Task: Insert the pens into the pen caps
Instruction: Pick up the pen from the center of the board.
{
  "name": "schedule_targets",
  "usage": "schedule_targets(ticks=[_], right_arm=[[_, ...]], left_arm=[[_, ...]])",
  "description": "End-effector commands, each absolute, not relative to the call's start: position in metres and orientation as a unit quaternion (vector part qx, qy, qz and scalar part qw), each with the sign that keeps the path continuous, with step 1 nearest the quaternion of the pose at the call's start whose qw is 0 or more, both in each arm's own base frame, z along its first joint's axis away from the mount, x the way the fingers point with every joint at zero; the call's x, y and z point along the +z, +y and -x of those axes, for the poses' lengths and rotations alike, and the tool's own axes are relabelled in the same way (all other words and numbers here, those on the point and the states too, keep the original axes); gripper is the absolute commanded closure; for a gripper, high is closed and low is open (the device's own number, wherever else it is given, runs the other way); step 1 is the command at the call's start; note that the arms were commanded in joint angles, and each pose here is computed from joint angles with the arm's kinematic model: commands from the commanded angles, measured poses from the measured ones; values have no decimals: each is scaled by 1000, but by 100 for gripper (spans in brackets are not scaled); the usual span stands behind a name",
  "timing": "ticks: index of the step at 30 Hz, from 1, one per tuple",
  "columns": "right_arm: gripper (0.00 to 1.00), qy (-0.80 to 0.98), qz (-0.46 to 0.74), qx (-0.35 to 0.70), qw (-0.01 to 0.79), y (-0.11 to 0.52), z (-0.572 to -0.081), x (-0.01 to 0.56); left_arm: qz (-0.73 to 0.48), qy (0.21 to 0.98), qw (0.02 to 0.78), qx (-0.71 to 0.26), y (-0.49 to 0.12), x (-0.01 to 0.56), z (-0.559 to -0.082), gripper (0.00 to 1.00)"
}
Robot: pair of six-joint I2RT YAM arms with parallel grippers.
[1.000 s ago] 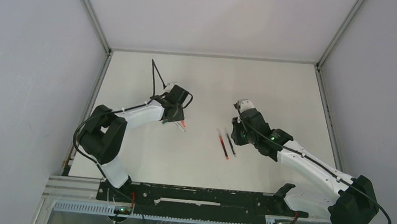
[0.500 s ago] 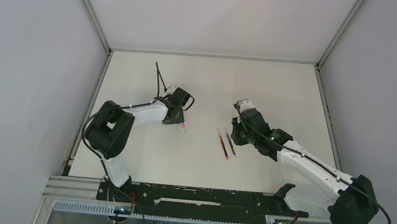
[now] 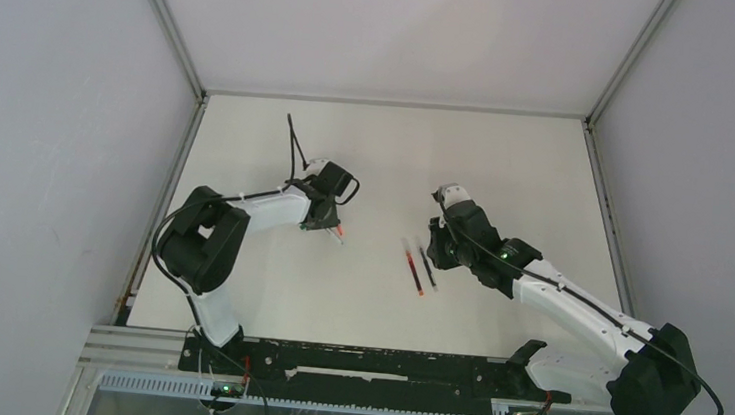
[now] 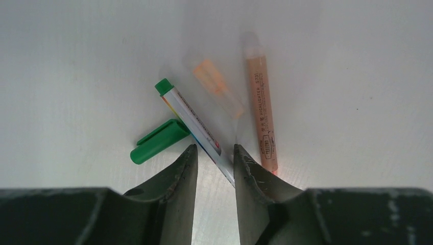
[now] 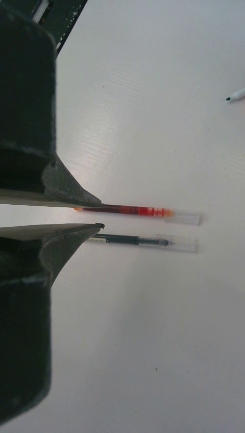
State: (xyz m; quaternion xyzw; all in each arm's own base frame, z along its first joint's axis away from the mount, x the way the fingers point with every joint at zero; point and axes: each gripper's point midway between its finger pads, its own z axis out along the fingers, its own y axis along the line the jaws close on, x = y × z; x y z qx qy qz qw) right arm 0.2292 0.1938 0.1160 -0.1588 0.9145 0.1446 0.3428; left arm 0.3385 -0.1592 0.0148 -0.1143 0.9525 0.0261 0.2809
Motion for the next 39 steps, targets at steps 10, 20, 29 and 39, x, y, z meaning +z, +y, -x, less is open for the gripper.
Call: schedule_targets(ticks=[10,20,29,39], right_arm=[[80,909,151,161,352,203,-236,119],[81,910,153,163,350,205,-236,117],[82,911,152,162,348,205,-235,117],[82,911,149,161,350,204,-234,118]], left_arm=[[135,952,272,39,-141,9,-321,69],[139,951,273,47,-134,10,-315,73],[135,948,284,46,-136,20,-323,76],[132,942,303,47,-137,39,-333,82]])
